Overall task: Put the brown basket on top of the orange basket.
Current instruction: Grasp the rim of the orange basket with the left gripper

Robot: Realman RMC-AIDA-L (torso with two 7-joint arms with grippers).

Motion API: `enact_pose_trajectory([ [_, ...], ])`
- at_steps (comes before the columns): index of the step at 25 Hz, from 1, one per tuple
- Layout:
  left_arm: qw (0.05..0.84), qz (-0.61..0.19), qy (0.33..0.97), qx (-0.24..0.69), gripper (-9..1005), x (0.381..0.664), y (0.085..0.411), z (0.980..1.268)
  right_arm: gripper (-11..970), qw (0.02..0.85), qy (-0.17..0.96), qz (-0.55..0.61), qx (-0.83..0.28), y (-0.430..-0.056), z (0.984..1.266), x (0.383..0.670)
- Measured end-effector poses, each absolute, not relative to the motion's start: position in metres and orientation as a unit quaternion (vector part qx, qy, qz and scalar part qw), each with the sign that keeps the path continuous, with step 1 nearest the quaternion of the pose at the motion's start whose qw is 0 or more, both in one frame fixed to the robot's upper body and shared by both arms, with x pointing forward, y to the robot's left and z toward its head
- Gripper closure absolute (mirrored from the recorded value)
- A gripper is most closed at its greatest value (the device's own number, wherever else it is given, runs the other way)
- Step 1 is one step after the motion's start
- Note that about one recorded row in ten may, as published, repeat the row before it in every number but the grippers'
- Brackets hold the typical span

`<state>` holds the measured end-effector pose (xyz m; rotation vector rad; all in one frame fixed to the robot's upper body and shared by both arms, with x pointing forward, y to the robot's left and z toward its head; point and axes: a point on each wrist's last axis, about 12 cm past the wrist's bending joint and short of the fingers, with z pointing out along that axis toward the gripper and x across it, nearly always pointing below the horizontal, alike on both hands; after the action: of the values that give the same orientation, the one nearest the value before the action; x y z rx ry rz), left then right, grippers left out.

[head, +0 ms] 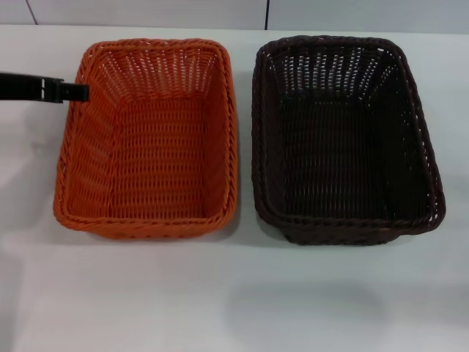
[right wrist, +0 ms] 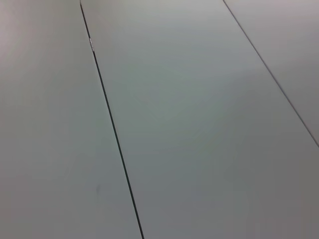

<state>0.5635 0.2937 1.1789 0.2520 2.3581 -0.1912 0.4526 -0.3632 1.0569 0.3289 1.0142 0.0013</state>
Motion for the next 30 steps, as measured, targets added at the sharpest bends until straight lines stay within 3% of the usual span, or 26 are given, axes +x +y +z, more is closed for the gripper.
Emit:
enact_pose_trajectory([
  [19, 0.325, -0.092, 0.937, 0.093, 298, 0.571, 0.283, 1.134, 246, 0.865, 0.478, 0.003, 0.154, -0.362, 1.058, 0.452],
  [30, 0.32, -0.089, 0.935, 0.122, 317, 0.573, 0.277, 1.131, 245, 0.864, 0.48, 0.005, 0.154, -0.362, 1.058, 0.454],
])
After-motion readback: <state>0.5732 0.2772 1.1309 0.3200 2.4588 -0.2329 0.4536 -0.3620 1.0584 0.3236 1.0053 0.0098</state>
